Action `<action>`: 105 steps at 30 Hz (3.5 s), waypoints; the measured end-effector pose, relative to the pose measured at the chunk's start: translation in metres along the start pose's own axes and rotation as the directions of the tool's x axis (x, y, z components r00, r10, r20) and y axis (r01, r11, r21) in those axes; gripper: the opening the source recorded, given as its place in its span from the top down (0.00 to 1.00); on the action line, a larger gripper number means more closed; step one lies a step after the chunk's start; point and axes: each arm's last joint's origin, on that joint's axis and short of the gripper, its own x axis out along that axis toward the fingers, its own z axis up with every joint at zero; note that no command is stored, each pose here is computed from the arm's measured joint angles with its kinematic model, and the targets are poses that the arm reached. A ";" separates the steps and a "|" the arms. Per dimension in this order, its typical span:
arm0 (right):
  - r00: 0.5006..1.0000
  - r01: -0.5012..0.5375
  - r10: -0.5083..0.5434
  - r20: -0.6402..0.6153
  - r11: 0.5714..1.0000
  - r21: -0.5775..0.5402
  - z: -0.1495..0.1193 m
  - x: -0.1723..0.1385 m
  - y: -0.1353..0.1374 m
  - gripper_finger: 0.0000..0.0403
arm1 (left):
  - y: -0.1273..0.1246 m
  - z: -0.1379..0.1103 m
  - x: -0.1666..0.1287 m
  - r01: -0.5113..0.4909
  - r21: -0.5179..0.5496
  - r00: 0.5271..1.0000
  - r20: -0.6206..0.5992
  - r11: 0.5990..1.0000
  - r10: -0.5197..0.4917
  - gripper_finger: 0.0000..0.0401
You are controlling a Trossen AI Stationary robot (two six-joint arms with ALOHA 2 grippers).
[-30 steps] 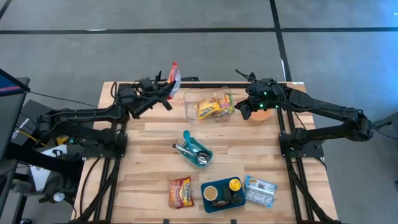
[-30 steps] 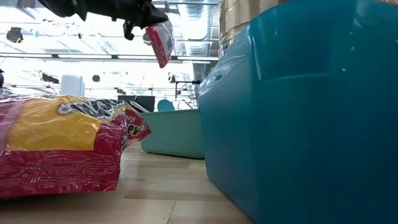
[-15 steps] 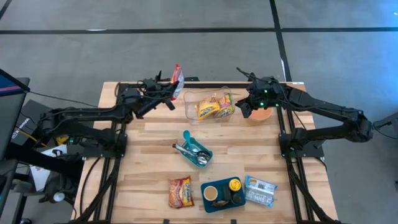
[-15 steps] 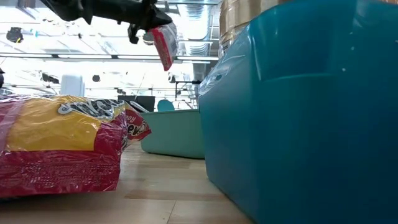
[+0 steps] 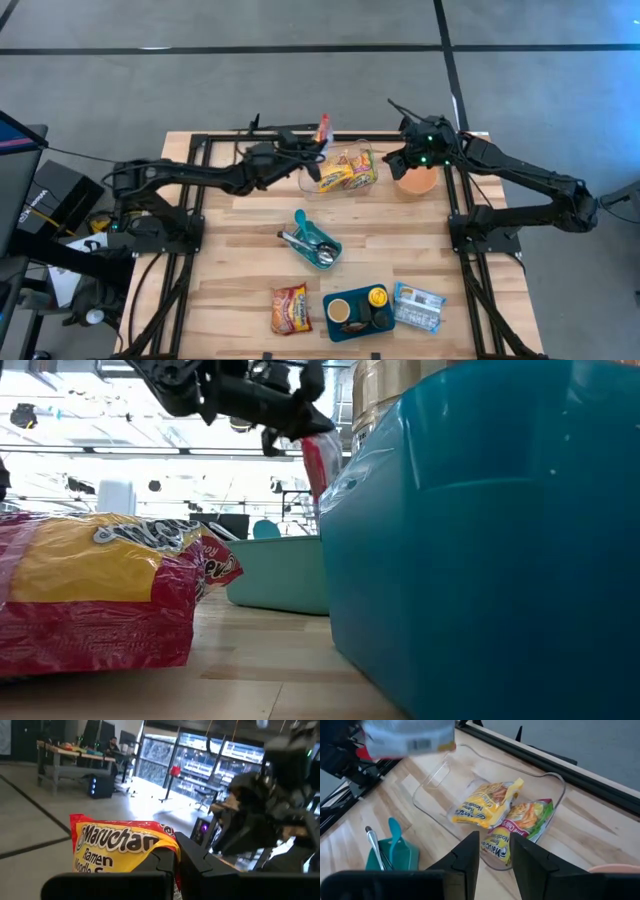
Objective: Pick & Place Food Item
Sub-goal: Put the orange noodle pack into the transparent bin, then put the red noodle pack into the transparent bin
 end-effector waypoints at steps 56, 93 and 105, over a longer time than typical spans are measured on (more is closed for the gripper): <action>1.000 0.004 -0.004 0.002 1.000 0.007 0.001 0.000 -0.002 0.75 | 0.024 -0.104 0.019 -0.152 0.219 0.896 -0.380 0.964 0.228 0.81; 1.000 0.004 -0.004 0.002 1.000 -0.004 0.001 0.000 -0.002 0.75 | 0.003 -0.012 -0.004 0.063 -0.087 0.969 -0.233 0.994 -0.081 0.48; 1.000 0.002 -0.002 -0.002 1.000 -0.004 0.000 0.000 -0.002 0.75 | -0.038 0.068 -0.090 0.300 -0.345 0.905 -0.191 0.889 -0.379 0.58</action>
